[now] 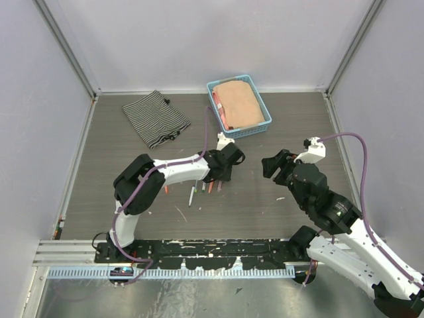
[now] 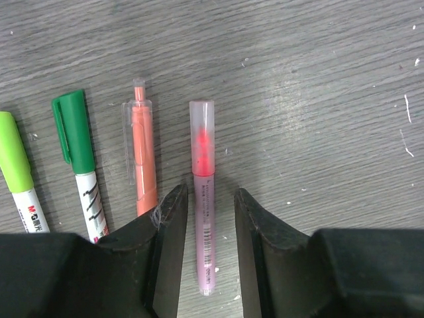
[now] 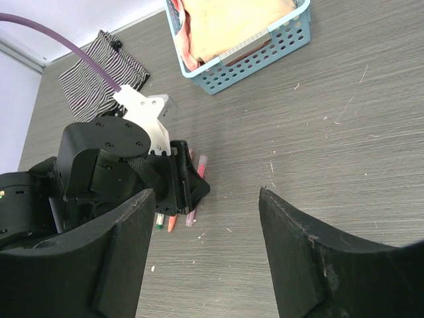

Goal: Insert the pens into the pen caps
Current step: Place the pen at the center of the board.

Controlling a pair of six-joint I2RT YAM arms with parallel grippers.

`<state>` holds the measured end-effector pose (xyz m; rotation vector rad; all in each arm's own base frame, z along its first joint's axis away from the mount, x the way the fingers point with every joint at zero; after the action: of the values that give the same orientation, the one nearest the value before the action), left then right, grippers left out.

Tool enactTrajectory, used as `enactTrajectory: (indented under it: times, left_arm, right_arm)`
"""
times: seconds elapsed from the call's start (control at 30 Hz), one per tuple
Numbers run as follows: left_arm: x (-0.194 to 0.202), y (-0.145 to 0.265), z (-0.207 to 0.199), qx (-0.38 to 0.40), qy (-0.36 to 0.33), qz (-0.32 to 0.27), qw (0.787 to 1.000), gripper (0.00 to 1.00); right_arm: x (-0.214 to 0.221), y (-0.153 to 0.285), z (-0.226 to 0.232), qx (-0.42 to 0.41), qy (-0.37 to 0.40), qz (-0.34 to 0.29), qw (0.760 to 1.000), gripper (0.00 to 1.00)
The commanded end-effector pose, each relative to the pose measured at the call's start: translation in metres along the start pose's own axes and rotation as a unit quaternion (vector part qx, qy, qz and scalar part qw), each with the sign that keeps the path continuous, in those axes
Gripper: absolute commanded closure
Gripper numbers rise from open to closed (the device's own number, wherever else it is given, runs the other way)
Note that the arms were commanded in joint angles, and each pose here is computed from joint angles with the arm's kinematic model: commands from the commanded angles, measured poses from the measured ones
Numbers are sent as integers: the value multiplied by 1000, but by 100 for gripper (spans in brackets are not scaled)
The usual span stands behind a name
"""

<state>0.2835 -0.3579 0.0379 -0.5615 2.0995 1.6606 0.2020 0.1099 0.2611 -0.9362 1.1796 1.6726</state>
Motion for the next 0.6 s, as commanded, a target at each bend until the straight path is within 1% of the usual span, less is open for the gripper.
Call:
enactTrajectory:
  times: [0.0,0.13,0.3,0.47,0.57]
  left_arm:
    - [-12,16,-16,22,-7,3,1000,58]
    - [-39,49,-34,59,-18,-23,998,53]
    - [-74,88,-38,72,-31,-70,994,49]
    - [-88,115,-25,63,-50,-100,992,48]
    - [-91,128,-4,38,-55,-115,991,47]
  right_arm:
    - [-10,2,5,-11,2,-11,1000,31]
    - [-13,2,5,-10,9,-13,1000,31]
    - [-12,2,2,-3,14,-15,1000,31]
    - [-12,0,1,0,18,-13,1000,31]
    - [-11,-1,3,0,23,-9,1000,31]
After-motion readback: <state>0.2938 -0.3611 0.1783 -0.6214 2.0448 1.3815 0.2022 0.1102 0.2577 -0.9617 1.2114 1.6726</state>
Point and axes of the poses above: each gripper's point midway between its finger pads, its own y axis back along the fingers, its own z axis along the line the jaws close on, x = y × z, the point moved 2 cm from there along y, back along the fingers, and after that the axes turned 12 degrees about y, right-handed, at the moved point
